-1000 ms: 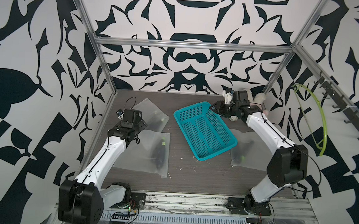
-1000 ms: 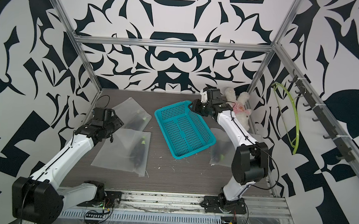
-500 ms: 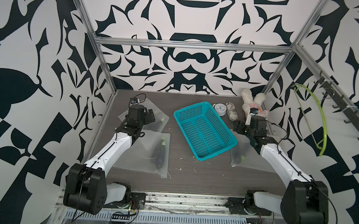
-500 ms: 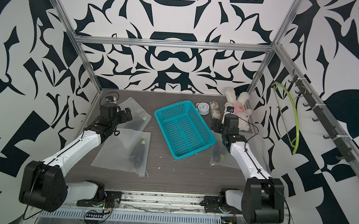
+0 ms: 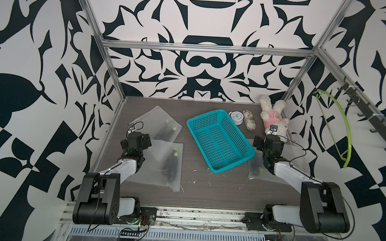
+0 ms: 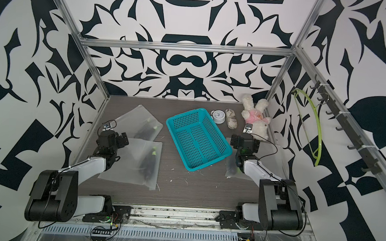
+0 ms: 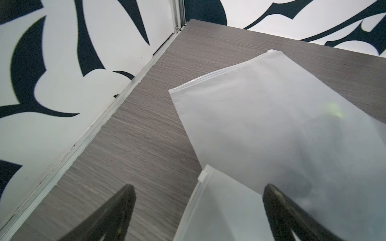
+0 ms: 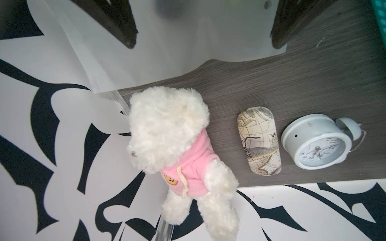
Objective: Place the eggplant in a zip-top bag and seal the zipper
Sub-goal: Reset both arms
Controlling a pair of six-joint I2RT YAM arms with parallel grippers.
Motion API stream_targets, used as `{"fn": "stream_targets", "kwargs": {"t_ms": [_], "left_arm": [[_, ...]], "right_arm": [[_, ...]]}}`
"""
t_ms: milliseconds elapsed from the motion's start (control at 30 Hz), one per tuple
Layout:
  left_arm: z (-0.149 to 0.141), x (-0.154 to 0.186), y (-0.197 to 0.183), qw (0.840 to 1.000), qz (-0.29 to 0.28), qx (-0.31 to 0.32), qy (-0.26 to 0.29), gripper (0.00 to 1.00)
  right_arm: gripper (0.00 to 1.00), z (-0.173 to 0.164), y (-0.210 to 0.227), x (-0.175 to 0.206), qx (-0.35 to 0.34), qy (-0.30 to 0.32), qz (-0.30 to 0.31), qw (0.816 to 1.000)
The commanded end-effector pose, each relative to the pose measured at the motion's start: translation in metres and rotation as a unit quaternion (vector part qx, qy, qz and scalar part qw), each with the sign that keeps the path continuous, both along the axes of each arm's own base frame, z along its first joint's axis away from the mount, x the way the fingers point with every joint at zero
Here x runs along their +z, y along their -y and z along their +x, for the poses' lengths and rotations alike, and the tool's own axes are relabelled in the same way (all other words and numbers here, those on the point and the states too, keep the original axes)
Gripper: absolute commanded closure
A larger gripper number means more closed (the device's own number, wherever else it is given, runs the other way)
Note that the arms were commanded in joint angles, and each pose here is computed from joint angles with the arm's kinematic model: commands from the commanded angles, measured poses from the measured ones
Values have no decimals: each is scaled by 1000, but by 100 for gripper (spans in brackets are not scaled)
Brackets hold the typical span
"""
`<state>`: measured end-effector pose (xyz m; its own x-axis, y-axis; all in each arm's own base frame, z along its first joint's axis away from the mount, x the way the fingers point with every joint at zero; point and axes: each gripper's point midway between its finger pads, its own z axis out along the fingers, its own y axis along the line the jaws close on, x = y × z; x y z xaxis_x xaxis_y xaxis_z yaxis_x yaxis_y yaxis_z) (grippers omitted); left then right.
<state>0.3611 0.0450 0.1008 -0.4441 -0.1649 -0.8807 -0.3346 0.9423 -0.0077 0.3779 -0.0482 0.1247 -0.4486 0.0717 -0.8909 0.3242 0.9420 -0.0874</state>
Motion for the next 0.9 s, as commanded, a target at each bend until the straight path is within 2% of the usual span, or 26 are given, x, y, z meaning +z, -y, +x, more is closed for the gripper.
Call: {"fn": "stream_targets", "kwargs": {"t_ms": [0, 100, 200, 267, 333, 400, 467, 567, 633, 733, 800, 867], "left_arm": [[3, 25, -3, 996, 13, -6, 87, 0], [1, 23, -3, 991, 23, -10, 130, 0], [14, 1, 2, 993, 23, -28, 112, 0], [27, -3, 6, 991, 52, -41, 113, 0], [25, -10, 5, 997, 14, -38, 67, 0], [30, -7, 0, 995, 20, -37, 94, 0], [28, -12, 1, 997, 9, -37, 71, 0], [29, -9, -1, 996, 7, -38, 85, 0], [28, -11, -1, 996, 4, -37, 75, 0], [29, -11, -1, 996, 5, -37, 77, 0], [28, -12, -1, 996, 5, -37, 75, 0], [28, -11, -1, 996, 4, -37, 76, 0]], "right_arm": [[0, 0, 13, 18, -35, 59, -6, 998], [0, 1, 12, 20, -28, 68, -9, 997], [0, 4, 6, 23, -10, 79, 0, 997], [0, 8, -1, 26, 15, 91, -5, 996], [0, 11, -14, 26, 55, 113, 2, 992], [0, 14, -22, 29, 79, 126, 5, 989], [1, 14, -23, 30, 84, 126, -6, 988], [0, 4, -19, 27, 73, 101, -4, 992], [0, -5, -22, 22, 75, 77, 8, 994], [0, -4, -27, 12, 82, 87, 20, 993], [0, 2, -35, -8, 101, 44, 27, 994], [1, 2, -41, -24, 113, 52, 18, 992]]}}
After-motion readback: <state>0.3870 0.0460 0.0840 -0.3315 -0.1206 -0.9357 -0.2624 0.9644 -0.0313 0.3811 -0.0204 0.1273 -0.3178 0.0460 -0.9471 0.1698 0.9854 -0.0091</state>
